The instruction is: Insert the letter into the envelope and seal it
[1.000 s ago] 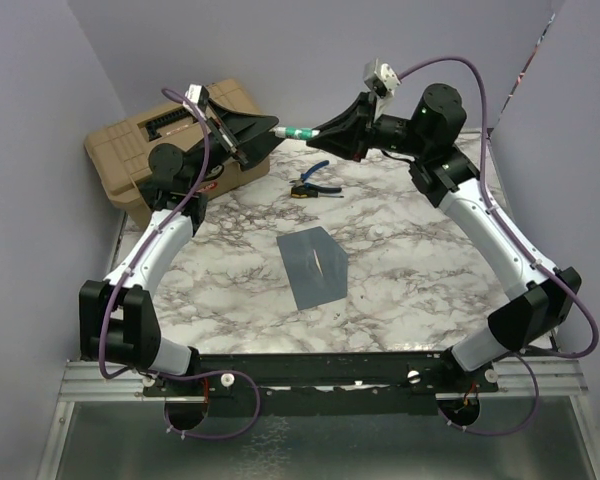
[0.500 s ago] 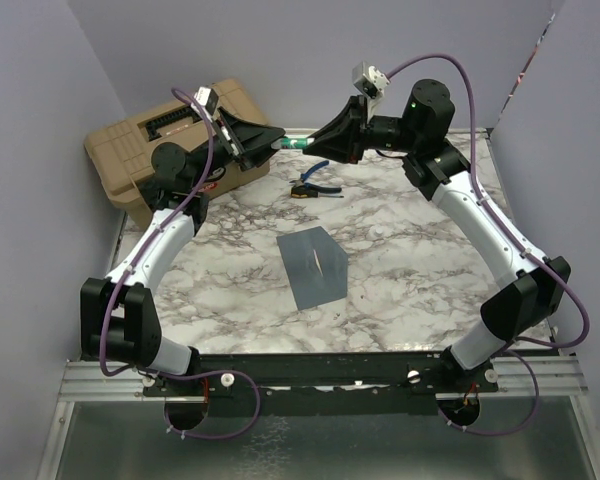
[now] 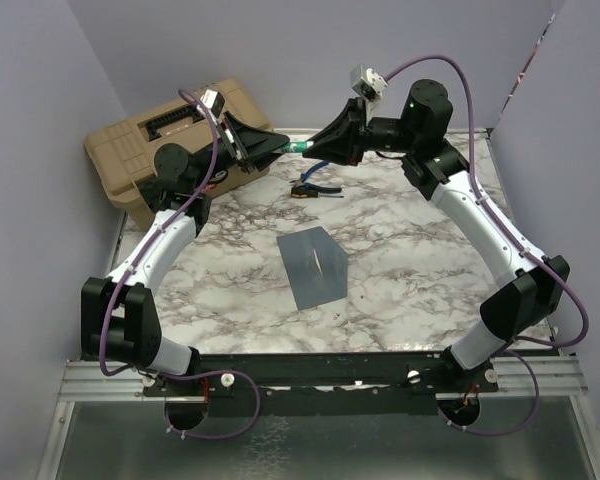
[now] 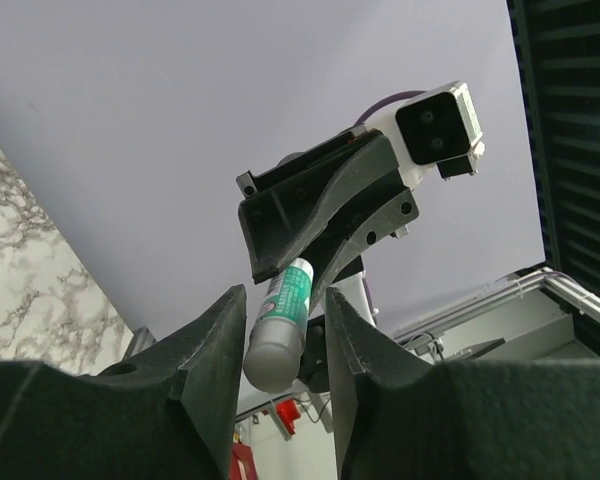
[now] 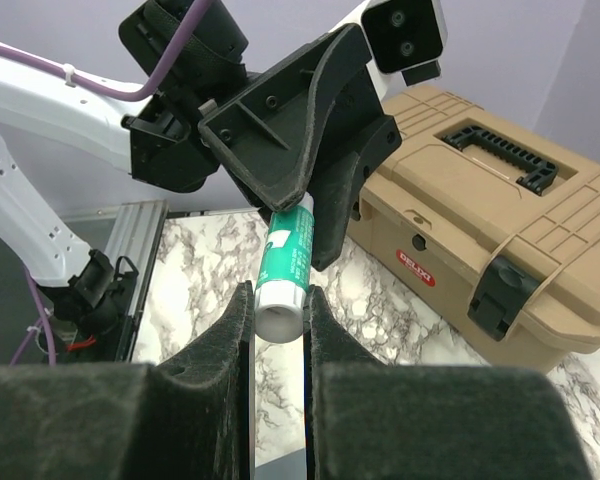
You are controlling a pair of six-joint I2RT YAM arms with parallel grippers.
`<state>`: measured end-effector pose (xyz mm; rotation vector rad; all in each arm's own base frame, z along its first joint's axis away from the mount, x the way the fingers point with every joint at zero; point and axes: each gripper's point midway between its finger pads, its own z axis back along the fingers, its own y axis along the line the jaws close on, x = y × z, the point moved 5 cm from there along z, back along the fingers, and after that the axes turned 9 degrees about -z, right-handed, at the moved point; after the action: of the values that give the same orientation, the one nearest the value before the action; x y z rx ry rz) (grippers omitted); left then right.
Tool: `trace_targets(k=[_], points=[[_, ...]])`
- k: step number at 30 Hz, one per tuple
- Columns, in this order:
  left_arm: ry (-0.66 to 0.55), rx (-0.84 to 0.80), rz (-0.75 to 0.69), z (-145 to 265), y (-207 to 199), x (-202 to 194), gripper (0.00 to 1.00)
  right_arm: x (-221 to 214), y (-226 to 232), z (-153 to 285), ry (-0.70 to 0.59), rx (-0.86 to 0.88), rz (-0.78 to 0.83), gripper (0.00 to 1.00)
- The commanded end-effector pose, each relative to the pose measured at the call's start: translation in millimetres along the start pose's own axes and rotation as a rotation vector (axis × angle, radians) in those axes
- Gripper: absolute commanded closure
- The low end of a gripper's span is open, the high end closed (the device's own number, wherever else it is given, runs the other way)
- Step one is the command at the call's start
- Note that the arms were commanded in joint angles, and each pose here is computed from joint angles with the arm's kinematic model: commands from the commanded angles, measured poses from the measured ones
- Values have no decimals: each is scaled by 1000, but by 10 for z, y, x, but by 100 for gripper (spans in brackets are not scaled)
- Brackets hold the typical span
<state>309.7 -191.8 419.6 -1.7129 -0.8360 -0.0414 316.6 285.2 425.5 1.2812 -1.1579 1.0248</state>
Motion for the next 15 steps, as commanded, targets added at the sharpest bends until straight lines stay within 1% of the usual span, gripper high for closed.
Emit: trace_targets(k=[1,4,6,8,9,10,11,12,13,14,15], points=[[36,-4,-10,33,-4,-80,65,16,-18,0,12,8,2,100],[38,-9,-18,29,-29,-81,74,13,-35,9,11,-1,2,100],[38,-12,-24,27,-44,-76,85,10,-37,11,12,-2,1,100],[39,-13,-26,26,-48,-77,99,25,-36,12,6,-7,0,100],[37,-13,-25,28,-47,-72,100,34,-40,12,-2,-14,-3,99],[35,-14,-23,22,-51,-75,100,20,-41,13,-11,-19,-9,91],[30,-15,-22,20,-60,-68,100,47,-27,15,-33,-15,14,76],[23,-15,-18,16,-64,-59,100,39,-8,24,-52,-7,37,58],[18,-16,-15,10,-74,-52,100,48,28,31,-82,3,69,49],[10,-17,-11,3,-84,-41,100,32,51,44,-109,6,89,44],[4,-18,-6,-6,-89,-38,100,33,71,54,-136,8,114,41]])
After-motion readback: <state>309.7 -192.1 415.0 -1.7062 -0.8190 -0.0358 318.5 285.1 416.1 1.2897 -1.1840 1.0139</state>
